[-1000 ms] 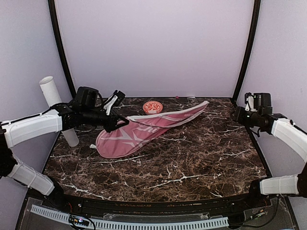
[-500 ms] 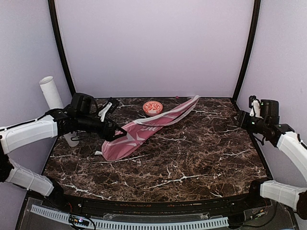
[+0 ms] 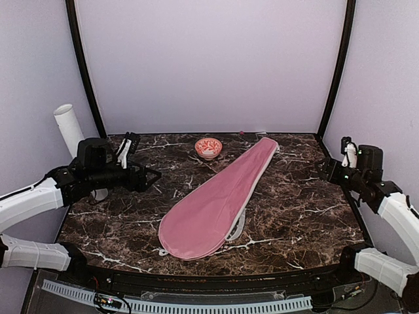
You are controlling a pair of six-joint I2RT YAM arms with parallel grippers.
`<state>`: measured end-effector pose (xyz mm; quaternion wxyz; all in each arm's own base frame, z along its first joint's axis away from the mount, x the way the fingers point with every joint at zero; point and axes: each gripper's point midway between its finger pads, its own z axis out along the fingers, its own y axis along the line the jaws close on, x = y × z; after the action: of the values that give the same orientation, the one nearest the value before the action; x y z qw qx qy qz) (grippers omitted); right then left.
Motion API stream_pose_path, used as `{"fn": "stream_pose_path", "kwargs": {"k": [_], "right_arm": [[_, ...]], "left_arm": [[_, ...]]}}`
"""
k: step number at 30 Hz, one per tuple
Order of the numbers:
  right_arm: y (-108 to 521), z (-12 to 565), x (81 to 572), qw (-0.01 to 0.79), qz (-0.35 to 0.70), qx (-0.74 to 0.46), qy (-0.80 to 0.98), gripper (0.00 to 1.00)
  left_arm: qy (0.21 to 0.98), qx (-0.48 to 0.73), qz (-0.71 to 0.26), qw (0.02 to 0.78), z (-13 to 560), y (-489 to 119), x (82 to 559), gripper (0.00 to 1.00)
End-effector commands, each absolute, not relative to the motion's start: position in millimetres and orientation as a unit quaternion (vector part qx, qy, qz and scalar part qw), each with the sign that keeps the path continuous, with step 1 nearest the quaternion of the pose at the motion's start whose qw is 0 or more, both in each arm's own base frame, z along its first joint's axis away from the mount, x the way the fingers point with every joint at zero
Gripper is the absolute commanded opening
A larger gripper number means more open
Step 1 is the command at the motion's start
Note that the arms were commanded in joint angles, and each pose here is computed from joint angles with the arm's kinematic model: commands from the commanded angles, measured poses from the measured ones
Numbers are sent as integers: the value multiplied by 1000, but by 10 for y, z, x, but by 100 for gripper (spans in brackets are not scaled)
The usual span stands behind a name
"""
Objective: Pack up the badminton gear
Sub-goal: Place the racket bag at the center of the board, then reset both arms
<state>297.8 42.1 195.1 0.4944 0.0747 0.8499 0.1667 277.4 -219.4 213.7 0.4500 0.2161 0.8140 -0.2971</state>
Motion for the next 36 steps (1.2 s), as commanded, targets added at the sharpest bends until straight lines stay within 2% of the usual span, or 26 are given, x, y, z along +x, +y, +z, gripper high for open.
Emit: {"fn": "stream_pose_path", "kwargs": {"k": [1,9,18,22,27,36], "right_arm": [[337,2048,3023,538,145,72,827,84],[119,2069,3015,605,101,98,784,86],[-132,1991,2785,699,48,120,703,90],[-205,1997,2689,723,32,128,678,90],[-280,1972,2626,733,13,137,666,90],[-324,1934,2587,735,3,144,662,90]], "left_arm": [[815,137,-220,519,2118,-1810,2964,86],[765,35,-122,631,1967,-1113,2876,90],[719,-50,-28,693,1817,-521,2696,92],[689,-56,-7,723,1940,-433,2669,99],[679,-27,31,733,1972,-430,2688,99],[686,-15,40,726,1976,-486,2774,99]]}}
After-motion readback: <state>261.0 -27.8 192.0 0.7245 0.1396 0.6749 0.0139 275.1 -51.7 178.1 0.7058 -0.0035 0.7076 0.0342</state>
